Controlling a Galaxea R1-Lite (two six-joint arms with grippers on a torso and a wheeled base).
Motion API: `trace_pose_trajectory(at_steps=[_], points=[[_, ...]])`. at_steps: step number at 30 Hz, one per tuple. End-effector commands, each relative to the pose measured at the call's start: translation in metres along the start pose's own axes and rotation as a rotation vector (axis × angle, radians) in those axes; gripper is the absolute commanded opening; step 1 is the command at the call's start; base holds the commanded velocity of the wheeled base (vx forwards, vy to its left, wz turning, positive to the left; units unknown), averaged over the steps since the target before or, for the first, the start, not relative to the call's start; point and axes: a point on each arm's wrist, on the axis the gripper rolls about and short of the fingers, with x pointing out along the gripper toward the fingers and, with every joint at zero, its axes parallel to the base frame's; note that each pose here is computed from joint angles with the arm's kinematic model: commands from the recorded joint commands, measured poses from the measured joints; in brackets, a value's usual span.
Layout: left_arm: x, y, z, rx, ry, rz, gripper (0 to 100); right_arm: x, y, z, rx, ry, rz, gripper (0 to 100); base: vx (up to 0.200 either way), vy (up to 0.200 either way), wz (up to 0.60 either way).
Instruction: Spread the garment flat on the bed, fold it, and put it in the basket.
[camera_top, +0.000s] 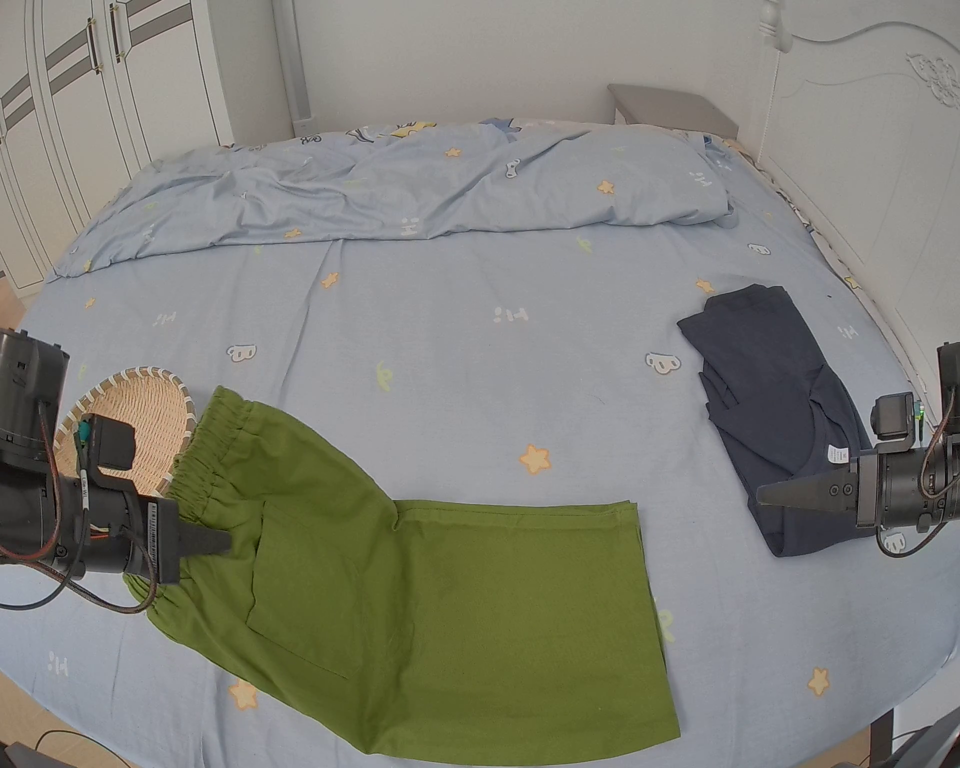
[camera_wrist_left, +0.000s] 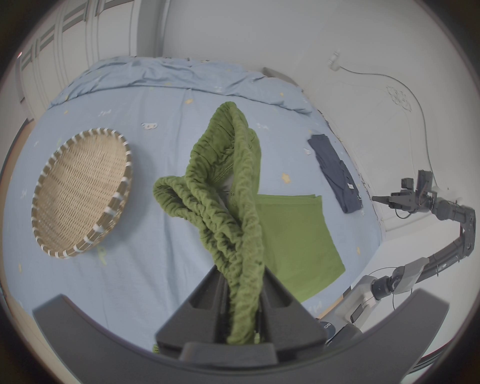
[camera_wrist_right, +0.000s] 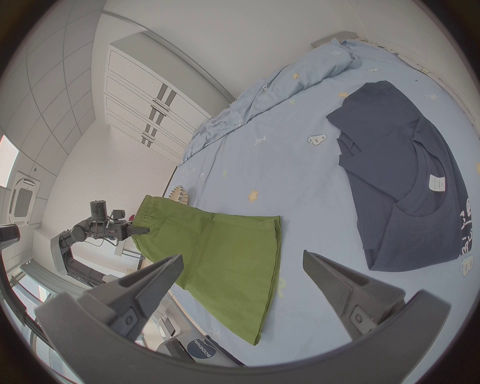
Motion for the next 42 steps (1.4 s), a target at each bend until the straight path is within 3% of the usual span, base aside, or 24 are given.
trace_pose_trajectory(at_steps=[1, 6, 12, 19, 26, 41, 42], points=[[0.008, -0.044, 0.012, 0.051, 0.002, -0.053, 0, 0.001, 0.000, -0.001, 0.002, 0.006, -0.002, 100, 0.000, 0.000, 0.00], [0.027, -0.079, 0.017, 0.013, 0.052, -0.117, 0, 0.002, 0.000, -0.002, 0.003, 0.009, -0.002, 100, 0.000, 0.000, 0.00], [0.053, -0.118, 0.012, -0.016, 0.072, -0.129, 0, 0.003, -0.002, -0.002, 0.007, 0.013, -0.005, 100, 0.000, 0.000, 0.00], [0.080, -0.149, 0.002, -0.062, 0.070, -0.180, 0, 0.003, -0.002, -0.002, 0.009, 0.014, -0.007, 100, 0.000, 0.000, 0.00], [0.098, -0.163, -0.013, -0.060, 0.133, -0.180, 0, 0.004, -0.003, -0.004, 0.011, 0.020, -0.008, 100, 0.000, 0.000, 0.00], [0.123, -0.178, -0.021, -0.111, 0.123, -0.207, 0, 0.008, -0.006, -0.005, 0.017, 0.033, -0.010, 100, 0.000, 0.000, 0.00], [0.125, -0.182, -0.024, -0.109, 0.124, -0.217, 100, 0.008, -0.005, -0.005, 0.015, 0.035, -0.009, 100, 0.000, 0.000, 0.00]])
